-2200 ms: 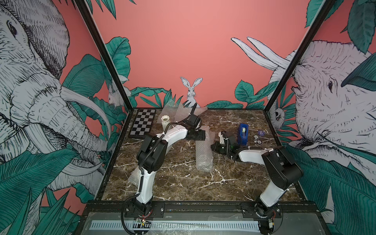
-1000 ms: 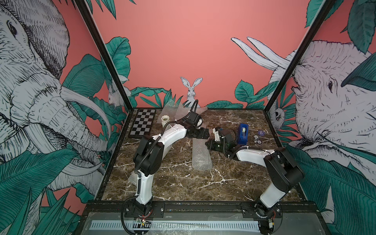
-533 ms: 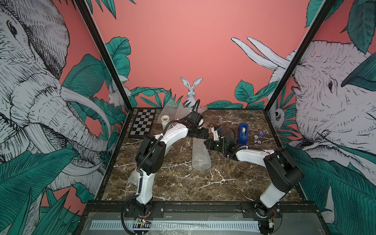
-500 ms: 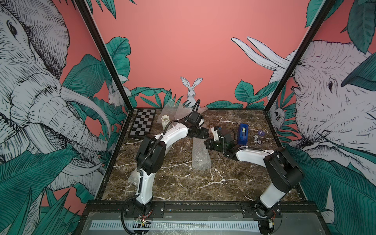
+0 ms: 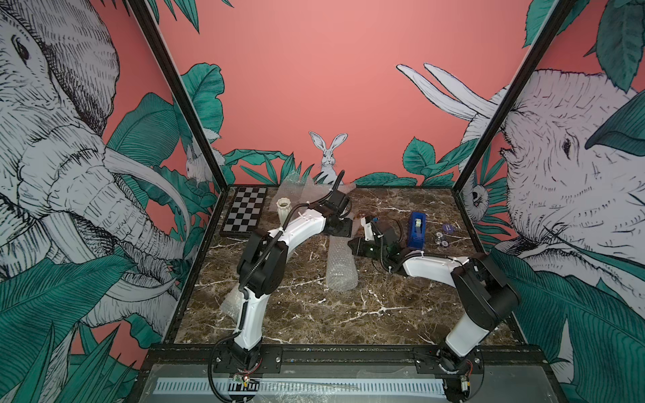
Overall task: Wrap vases in bubble wrap
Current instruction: Wrap the vase in bubble wrap.
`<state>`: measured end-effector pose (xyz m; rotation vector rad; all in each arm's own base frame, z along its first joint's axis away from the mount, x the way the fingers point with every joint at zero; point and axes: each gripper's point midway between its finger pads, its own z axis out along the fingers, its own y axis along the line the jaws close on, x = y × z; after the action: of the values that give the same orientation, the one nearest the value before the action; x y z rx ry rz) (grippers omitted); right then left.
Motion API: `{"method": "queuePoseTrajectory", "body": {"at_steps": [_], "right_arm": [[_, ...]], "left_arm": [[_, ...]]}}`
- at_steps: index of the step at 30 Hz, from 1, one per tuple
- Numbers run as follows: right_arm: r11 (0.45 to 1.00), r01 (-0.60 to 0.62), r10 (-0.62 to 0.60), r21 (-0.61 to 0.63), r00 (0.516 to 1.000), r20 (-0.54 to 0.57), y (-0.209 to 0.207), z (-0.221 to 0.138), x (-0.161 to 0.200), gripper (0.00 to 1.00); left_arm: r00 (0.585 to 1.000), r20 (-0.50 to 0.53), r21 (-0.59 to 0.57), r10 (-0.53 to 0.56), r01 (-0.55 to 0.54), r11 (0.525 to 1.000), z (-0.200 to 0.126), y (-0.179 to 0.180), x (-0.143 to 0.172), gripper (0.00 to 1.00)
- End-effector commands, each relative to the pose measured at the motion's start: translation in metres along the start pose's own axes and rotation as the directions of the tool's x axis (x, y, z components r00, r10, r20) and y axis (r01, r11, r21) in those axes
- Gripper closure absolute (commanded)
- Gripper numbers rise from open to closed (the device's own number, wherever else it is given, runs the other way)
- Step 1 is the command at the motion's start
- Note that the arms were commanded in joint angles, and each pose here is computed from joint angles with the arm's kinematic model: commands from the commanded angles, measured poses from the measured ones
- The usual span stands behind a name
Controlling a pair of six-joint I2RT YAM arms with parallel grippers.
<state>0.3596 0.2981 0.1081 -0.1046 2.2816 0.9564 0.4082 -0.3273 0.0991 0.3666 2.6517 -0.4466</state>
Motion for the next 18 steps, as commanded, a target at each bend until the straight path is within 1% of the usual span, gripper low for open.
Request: {"method": "queuePoseTrajectory", "body": {"at_steps": [1, 9, 13, 16, 18], "right_arm": [[0.999, 0.029, -0.028, -0.027, 0.998, 0.051, 0.012, 0.003, -0.015, 1.00], [0.999, 0.030, -0.029, -0.025, 0.998, 0.053, 0.013, 0.000, -0.016, 1.00], [0.999, 0.033, -0.032, -0.024, 0.998, 0.051, 0.013, 0.000, -0.016, 1.00], [0.999, 0.035, -0.033, -0.029, 0.998, 0.052, 0.015, 0.000, -0.018, 1.00], [0.998, 0.035, -0.033, -0.047, 0.998, 0.049, 0.019, 0.001, -0.018, 1.00]], "left_arm": [[0.991, -0.130, -0.049, -0.022, 0.016, 0.999, 0.023, 0.012, 0.036, 0.39], [0.990, -0.141, -0.071, -0.024, 0.014, 0.997, 0.028, 0.017, 0.041, 0.48], [0.989, -0.143, -0.071, -0.029, 0.019, 0.997, 0.027, 0.017, 0.041, 0.50], [0.990, -0.138, -0.047, -0.033, 0.026, 0.999, 0.023, 0.012, 0.040, 0.50], [0.991, -0.130, -0.005, -0.041, 0.041, 0.999, 0.017, 0.004, 0.037, 0.49]]}}
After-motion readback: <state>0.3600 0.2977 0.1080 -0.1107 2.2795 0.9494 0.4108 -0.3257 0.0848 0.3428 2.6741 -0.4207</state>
